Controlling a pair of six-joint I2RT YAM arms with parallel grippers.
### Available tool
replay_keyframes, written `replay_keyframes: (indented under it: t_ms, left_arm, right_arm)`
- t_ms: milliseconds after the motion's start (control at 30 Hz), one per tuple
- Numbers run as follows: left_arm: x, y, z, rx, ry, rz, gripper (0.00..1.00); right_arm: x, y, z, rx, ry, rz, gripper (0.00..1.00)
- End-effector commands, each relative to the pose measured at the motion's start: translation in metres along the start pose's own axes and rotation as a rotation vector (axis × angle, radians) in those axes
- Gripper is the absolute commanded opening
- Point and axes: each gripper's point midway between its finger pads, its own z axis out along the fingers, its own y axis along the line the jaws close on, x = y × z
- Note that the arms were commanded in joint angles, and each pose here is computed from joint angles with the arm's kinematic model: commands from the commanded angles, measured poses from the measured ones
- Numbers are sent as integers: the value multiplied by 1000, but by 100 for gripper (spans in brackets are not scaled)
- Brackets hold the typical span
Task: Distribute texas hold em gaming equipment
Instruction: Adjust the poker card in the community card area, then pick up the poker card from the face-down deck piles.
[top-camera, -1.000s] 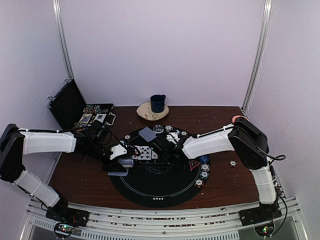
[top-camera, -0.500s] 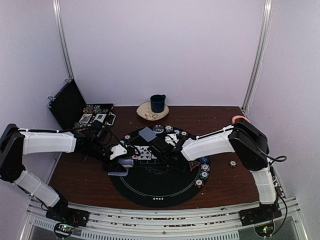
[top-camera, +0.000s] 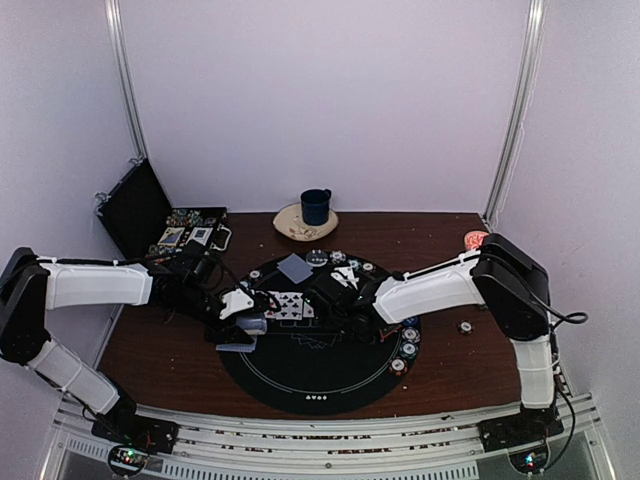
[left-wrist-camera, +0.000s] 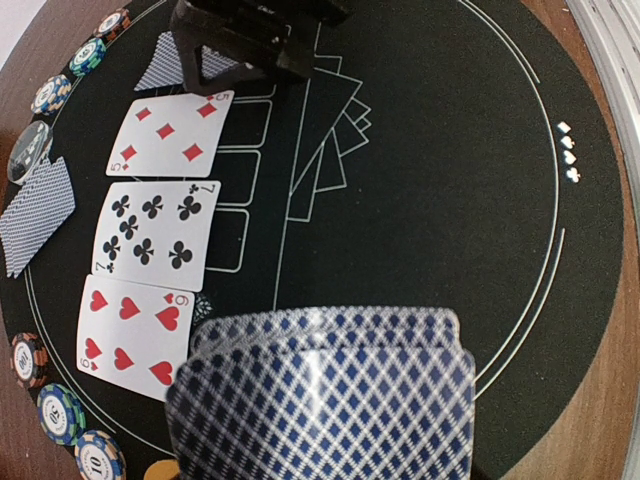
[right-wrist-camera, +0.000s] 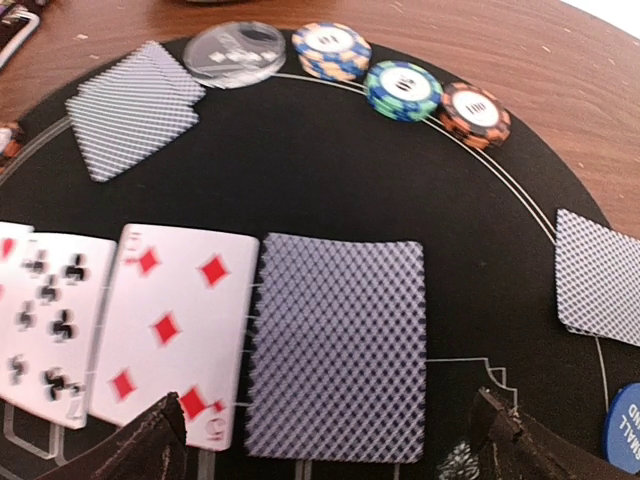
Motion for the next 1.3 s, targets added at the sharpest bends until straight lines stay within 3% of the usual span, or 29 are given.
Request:
replay_keyframes:
  t_ms: [0,167,400,533,800,1267]
  left_arm:
    - [-10,9,0,-21,-31,8,35]
    - [-11,8,-1,-21,-34,13,35]
    - [-12,6,-2,-13,-45,21,35]
    - [-14,4,-4,-6,-53,29,35]
    - [-15,-1,-6,6,-65,44,35]
    - [-17,-9,-7,40,-78,62,35]
  right_arm:
    - [-35,25,-33,-181,-66,62,100]
    - [-59,20,-66,-301,-140,111,100]
    - [-61,60,-119,-758,-181,74,100]
    - [-45,100,-129,-951,-106,10,100]
    - [-31,149,-125,-1136,-20,21,100]
    - [-16,179,-104,-1241,69,86,100]
